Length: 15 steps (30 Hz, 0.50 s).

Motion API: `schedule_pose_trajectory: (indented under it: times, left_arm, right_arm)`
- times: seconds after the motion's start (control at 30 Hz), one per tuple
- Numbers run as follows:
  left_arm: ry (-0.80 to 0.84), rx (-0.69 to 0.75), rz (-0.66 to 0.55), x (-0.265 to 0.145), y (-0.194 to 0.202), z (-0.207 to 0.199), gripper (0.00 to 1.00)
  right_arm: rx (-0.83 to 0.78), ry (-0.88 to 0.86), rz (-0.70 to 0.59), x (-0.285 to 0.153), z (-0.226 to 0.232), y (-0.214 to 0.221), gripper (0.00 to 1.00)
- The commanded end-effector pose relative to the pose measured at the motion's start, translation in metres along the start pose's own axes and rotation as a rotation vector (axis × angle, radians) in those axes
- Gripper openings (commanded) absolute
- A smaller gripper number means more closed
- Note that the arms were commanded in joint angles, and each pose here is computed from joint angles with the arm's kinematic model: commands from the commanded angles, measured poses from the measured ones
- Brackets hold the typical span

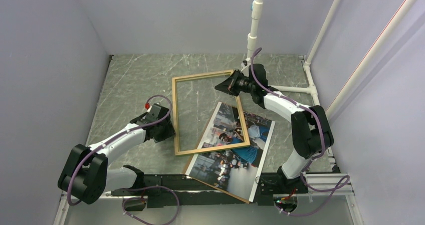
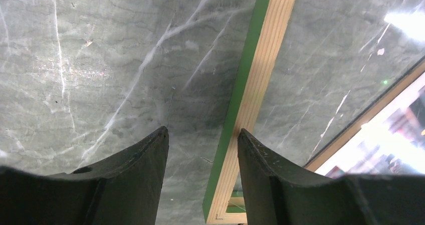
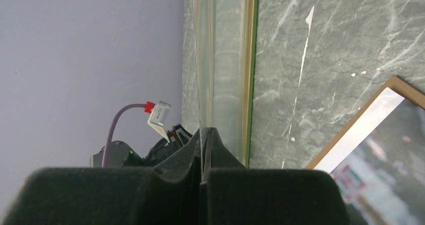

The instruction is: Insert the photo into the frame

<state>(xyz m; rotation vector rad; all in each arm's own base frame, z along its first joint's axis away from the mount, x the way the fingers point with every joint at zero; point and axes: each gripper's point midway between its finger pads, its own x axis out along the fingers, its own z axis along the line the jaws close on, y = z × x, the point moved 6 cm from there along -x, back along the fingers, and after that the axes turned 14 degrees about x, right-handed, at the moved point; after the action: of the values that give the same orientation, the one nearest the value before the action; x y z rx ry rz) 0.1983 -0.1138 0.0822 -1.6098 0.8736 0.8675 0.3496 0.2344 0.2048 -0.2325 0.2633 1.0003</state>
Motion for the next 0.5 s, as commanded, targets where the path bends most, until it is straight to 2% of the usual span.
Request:
schedule_pose_trajectory:
  times: [0.0,0.47]
  left_arm:
    - [-0.02,0.022,0.026,0.002,0.003,0.003,0.57]
    - [-0.028,0.029,0.035,0.003,0.004,0.004,0.57]
  right_arm:
    - [0.019,-0.016,0.041,0.005,-0.003,0.007,0.0]
    - [-0.079,0.13,0.032,0.003,-0.037,0.008,0.0]
